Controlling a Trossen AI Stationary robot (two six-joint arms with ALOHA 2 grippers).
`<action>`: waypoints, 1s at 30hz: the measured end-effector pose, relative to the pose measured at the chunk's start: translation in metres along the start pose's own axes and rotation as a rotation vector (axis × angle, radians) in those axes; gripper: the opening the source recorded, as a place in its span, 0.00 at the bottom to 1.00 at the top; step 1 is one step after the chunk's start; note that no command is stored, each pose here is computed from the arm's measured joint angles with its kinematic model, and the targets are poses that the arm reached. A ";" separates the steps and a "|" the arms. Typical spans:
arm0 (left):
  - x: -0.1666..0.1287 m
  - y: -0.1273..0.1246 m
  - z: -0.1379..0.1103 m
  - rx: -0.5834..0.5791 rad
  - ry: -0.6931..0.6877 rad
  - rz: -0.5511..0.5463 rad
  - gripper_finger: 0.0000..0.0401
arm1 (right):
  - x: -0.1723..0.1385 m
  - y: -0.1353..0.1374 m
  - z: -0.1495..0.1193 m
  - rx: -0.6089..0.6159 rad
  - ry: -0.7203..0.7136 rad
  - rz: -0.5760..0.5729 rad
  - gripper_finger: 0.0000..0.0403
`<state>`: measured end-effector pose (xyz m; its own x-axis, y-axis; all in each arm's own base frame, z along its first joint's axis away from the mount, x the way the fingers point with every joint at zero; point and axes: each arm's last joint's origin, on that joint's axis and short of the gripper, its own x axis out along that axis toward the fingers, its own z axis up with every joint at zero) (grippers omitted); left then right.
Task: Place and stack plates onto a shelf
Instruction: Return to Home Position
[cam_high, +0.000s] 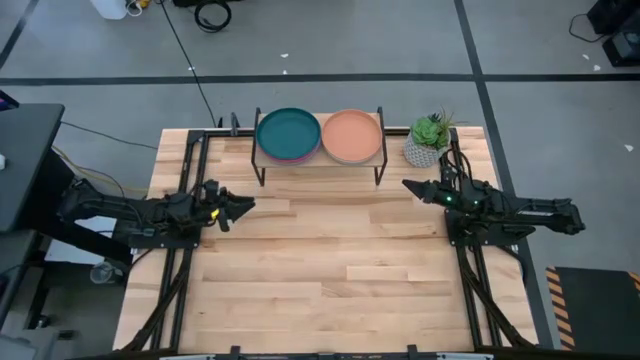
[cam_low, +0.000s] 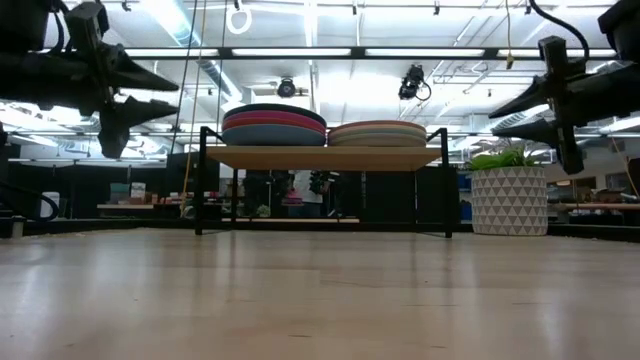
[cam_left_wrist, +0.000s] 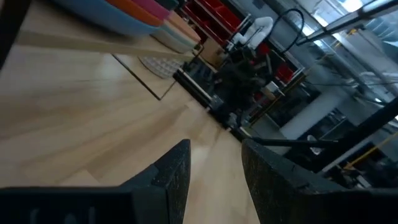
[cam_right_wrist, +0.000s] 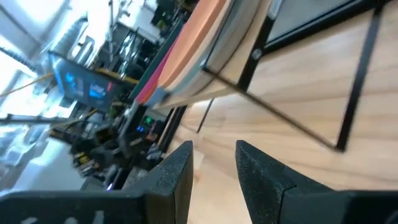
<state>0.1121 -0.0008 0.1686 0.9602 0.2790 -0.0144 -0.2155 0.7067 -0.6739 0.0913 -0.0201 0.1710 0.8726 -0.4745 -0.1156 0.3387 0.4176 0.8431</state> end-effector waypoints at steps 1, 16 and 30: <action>0.000 0.001 -0.001 -0.002 0.001 -0.005 0.37 | 0.000 -0.001 0.000 0.000 -0.014 -0.012 0.32; -0.002 0.016 -0.004 0.853 0.006 0.341 0.37 | 0.000 0.000 -0.003 -0.495 0.074 0.049 0.32; -0.002 0.016 -0.004 0.951 0.024 0.343 0.38 | 0.000 0.000 -0.003 -0.486 0.072 0.053 0.32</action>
<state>0.1074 0.0075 0.1546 0.8208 0.5587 -0.1189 -0.5227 0.8186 0.2380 0.0926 -0.0180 0.1699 0.9093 -0.3954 -0.1299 0.4034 0.7609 0.5082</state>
